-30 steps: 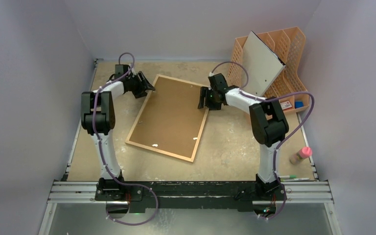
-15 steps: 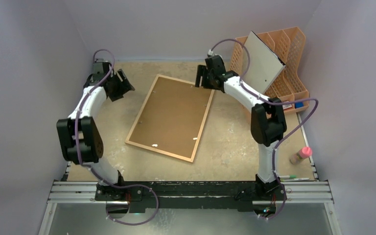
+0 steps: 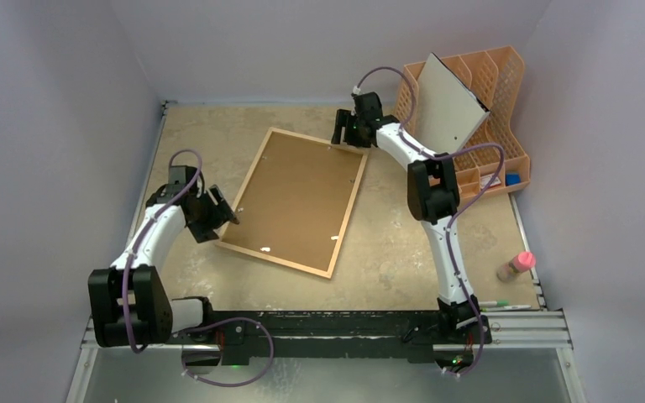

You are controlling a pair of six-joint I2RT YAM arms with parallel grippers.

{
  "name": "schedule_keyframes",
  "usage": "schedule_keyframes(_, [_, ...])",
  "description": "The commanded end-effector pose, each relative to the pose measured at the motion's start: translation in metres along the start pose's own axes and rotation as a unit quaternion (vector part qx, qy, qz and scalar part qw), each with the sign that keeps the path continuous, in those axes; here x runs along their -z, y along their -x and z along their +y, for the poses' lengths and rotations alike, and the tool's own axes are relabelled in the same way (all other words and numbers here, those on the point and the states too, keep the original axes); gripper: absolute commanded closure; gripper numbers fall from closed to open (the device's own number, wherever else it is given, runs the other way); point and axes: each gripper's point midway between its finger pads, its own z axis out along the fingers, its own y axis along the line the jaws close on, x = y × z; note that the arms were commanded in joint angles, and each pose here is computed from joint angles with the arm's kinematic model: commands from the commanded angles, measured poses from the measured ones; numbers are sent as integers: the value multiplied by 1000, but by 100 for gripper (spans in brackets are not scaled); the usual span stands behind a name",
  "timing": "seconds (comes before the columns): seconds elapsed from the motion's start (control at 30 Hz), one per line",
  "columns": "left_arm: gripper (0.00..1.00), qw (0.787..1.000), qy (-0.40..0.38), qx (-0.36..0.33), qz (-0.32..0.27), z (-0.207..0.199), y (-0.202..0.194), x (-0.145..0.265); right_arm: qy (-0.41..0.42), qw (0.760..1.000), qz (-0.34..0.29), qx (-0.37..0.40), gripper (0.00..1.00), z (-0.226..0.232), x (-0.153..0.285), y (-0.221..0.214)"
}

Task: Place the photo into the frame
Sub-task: Adjust the photo frame at the center of the board.

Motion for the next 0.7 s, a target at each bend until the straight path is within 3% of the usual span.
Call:
schedule_keyframes(0.0, [32,999,8,19,27,10,-28,8,53,998,-21,15,24,21,16,26])
schedule_keyframes(0.4, [30,995,17,28,89,18,-53,-16,39,998,38,28,24,3,1,-15])
schedule_keyframes(0.67, [31,996,-42,42,67,-9,-33,-29,45,995,85,29,25,-2,21,-47])
